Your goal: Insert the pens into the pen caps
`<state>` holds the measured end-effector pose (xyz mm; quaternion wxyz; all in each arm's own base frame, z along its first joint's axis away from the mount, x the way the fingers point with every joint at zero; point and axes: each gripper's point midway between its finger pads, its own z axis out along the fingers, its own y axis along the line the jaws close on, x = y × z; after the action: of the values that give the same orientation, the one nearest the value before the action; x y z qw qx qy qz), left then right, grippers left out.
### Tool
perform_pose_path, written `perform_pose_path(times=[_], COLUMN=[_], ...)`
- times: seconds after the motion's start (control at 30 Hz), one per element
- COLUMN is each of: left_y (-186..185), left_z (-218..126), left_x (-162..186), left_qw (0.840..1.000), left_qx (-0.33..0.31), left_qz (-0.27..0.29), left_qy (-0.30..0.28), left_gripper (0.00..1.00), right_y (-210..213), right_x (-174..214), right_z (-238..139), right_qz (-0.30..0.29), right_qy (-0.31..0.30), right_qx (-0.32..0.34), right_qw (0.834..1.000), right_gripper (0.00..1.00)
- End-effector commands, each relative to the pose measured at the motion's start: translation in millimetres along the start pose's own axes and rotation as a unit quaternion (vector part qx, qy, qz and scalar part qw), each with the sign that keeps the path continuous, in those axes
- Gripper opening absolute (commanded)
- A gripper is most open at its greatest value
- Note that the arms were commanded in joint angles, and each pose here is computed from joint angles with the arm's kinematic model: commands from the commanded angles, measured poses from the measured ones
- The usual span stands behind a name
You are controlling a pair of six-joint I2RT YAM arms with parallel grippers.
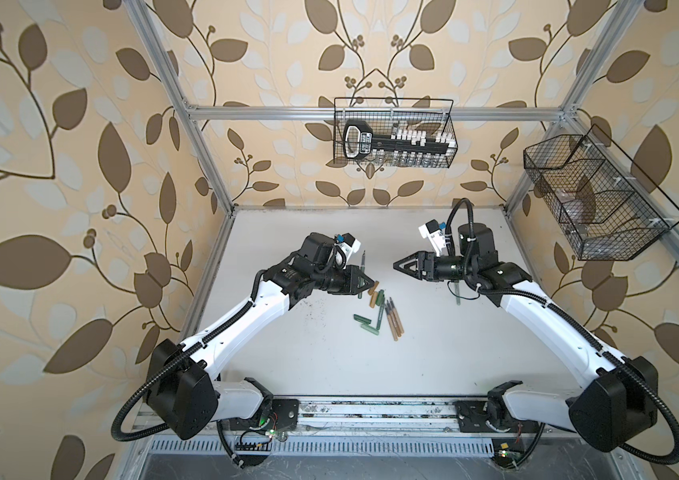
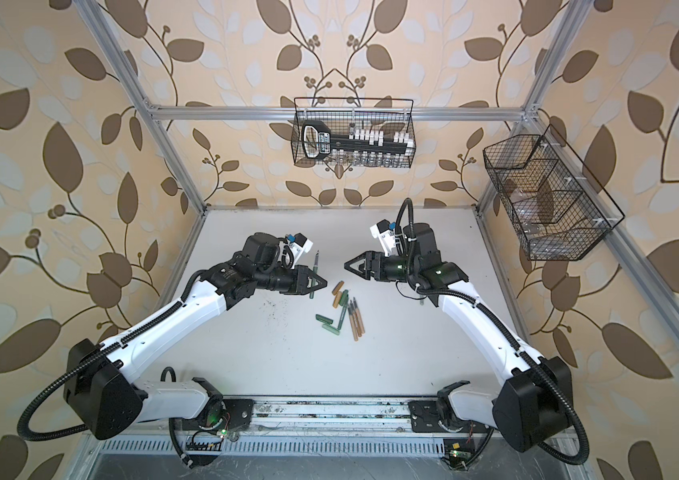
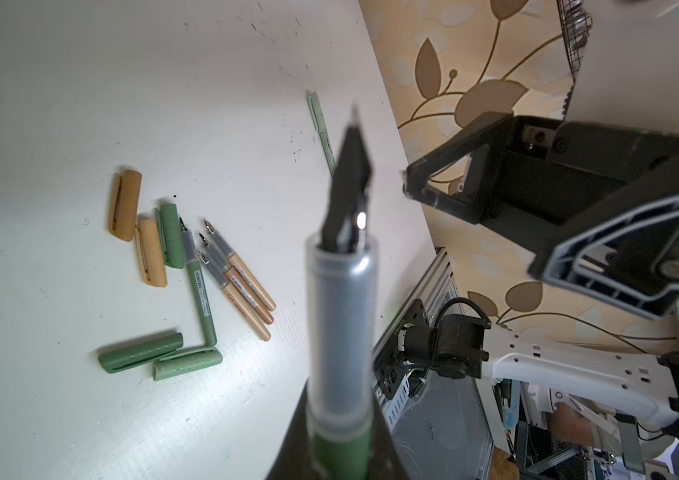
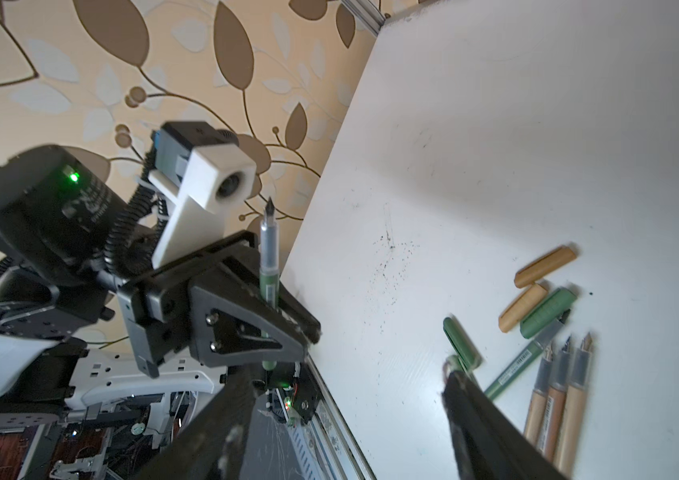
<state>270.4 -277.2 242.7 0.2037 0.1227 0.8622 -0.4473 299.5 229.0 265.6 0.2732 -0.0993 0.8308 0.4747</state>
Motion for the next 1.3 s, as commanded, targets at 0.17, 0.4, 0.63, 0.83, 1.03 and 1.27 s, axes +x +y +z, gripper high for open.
perform_pose_path(times=[0.17, 0.4, 0.63, 0.83, 1.03, 1.27], left_y=[-23, -23, -38, -49, -47, -44], left_z=[-10, -12, -17, -15, -11, -3], left_x=[14, 38, 34, 26, 25, 21], left_qw=[0.996, 0.991, 0.987, 0.984, 0.983, 0.983], left_qx=[0.055, 0.081, 0.112, 0.139, 0.143, 0.145], left_qz=[0.062, 0.096, 0.105, 0.104, 0.101, 0.100], left_qy=[0.020, 0.054, 0.047, 0.050, 0.050, 0.052], left_gripper=[0.00, 0.00, 0.00, 0.00, 0.00, 0.00], right_y=[51, 76, 78, 62, 49, 50], right_x=[11, 5, 1, -4, -16, -22], right_z=[-8, 6, 25, 33, 42, 59], right_qz=[-0.032, -0.021, -0.013, -0.004, 0.014, 0.014], right_qy=[-0.003, -0.024, -0.021, -0.026, -0.036, -0.024], right_qx=[-0.074, -0.102, -0.091, -0.076, -0.076, -0.085], right_qw=[0.997, 0.994, 0.996, 0.997, 0.996, 0.996], right_gripper=[0.77, 0.78, 0.76, 0.67, 0.55, 0.50])
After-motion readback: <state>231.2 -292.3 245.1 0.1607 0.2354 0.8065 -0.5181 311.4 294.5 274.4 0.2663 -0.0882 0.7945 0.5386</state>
